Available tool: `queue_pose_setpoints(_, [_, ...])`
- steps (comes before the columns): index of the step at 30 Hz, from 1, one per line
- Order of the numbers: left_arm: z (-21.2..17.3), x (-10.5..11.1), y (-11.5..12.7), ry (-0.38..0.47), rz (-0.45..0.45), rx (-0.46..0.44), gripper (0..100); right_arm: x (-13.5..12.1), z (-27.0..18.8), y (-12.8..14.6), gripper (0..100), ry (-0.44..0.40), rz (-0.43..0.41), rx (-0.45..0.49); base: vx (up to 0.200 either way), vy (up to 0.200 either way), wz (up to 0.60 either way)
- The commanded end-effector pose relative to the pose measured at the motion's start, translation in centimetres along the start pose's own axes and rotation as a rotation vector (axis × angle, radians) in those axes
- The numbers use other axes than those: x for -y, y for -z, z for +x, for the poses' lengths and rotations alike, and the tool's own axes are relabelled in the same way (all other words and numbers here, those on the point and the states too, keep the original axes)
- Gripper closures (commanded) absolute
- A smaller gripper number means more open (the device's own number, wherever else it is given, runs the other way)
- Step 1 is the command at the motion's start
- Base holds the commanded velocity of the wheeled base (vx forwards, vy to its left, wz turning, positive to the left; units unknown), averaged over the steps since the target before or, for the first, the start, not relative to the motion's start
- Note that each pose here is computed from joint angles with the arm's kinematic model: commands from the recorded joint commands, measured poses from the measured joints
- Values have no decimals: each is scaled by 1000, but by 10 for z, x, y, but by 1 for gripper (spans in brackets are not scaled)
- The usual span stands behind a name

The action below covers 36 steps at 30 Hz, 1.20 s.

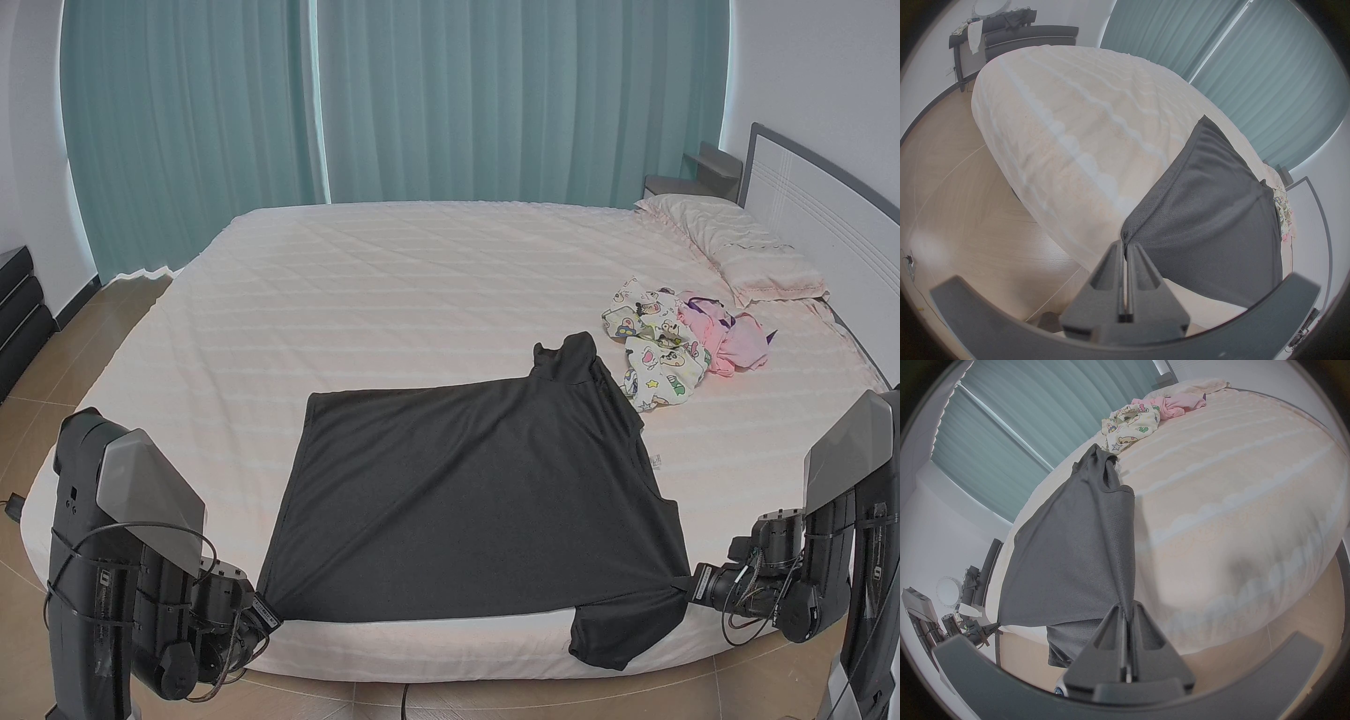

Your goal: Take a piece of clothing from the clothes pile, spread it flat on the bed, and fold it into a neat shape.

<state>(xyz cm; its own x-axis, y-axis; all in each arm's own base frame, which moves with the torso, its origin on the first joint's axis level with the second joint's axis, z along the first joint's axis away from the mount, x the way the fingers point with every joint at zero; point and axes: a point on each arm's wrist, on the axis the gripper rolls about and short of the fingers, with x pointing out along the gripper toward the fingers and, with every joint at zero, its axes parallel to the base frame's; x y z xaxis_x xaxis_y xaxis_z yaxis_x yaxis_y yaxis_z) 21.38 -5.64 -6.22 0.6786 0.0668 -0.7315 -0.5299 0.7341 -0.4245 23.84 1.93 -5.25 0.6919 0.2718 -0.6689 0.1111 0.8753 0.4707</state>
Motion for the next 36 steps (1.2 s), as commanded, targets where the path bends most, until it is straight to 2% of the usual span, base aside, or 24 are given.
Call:
queue_pose_setpoints(1, [1,1,1,8,2,6,100,2,0,-1,100,5,2,6,0,0,0])
queue_pose_setpoints(17, [1,1,1,8,10,3,100,-3,2,1,100,-6,-40,11,0,0,0])
queue_pose_setpoints(18, [1,1,1,9,8,4,0,-5,3,1,0,-11,-46,9,0,0,0])
queue_pose_setpoints(30, [1,1,1,9,8,2,0,-7,-4,-4,0,-26,-35,30,0,0,0])
queue_pose_setpoints(33, [1,1,1,10,6,3,0,-5,-17,5,0,-70,-44,-44,0,0,0])
queue_pose_setpoints(36, [1,1,1,11,5,5,0,-3,-21,15,0,-112,-121,-117,0,0,0])
